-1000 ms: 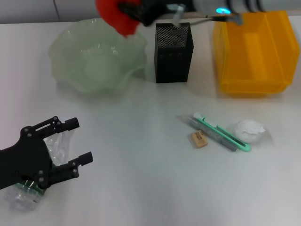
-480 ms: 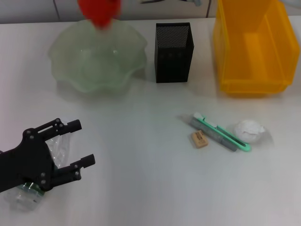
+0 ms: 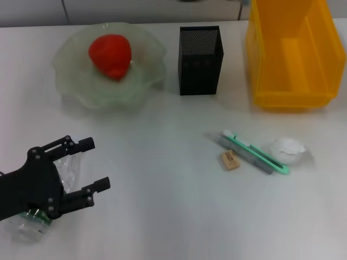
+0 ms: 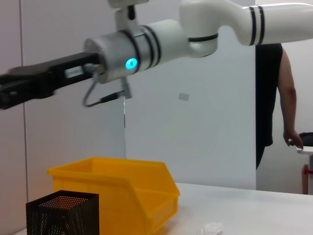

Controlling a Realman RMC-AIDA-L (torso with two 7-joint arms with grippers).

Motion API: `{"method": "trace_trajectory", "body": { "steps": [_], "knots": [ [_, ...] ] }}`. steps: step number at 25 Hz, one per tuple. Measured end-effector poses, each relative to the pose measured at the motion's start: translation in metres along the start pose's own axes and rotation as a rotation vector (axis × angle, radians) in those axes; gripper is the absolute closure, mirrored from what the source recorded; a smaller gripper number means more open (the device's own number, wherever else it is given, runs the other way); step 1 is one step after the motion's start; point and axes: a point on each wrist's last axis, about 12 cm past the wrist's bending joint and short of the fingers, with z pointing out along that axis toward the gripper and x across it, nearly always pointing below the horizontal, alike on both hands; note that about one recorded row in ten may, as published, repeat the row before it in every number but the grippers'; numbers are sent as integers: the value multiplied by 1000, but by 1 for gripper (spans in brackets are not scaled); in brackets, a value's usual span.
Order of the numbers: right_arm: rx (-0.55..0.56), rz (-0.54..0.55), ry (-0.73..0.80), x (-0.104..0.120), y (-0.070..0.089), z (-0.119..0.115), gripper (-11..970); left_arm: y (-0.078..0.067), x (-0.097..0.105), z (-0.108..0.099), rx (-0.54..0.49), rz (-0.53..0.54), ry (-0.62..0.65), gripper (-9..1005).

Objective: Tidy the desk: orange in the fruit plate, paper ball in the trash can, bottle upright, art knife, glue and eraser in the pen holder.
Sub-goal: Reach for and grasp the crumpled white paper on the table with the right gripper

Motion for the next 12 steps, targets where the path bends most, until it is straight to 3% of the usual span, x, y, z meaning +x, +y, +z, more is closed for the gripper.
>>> {"method": "trace_trajectory", "body": {
  "steps": [1, 2, 5, 6, 7, 12],
  "knots": [
    [9, 36, 71, 1, 1, -24, 130, 0, 0, 0, 0, 0, 0, 227],
    [9, 36, 71, 1, 1, -24, 131, 0, 0, 0, 0, 0, 0, 227],
    [77, 42, 230, 1, 10, -62, 131, 0, 0, 0, -1, 1, -1, 227],
    [142, 36, 370, 2, 20, -89, 132, 0, 0, 1, -1, 1, -2, 227],
    [142, 36, 370, 2, 20, -89, 132, 1, 0, 1, 0, 2, -2, 227],
    [168, 162, 685, 14, 41, -131, 133, 2, -1, 5, 10, 3, -6, 227]
  ]
}}
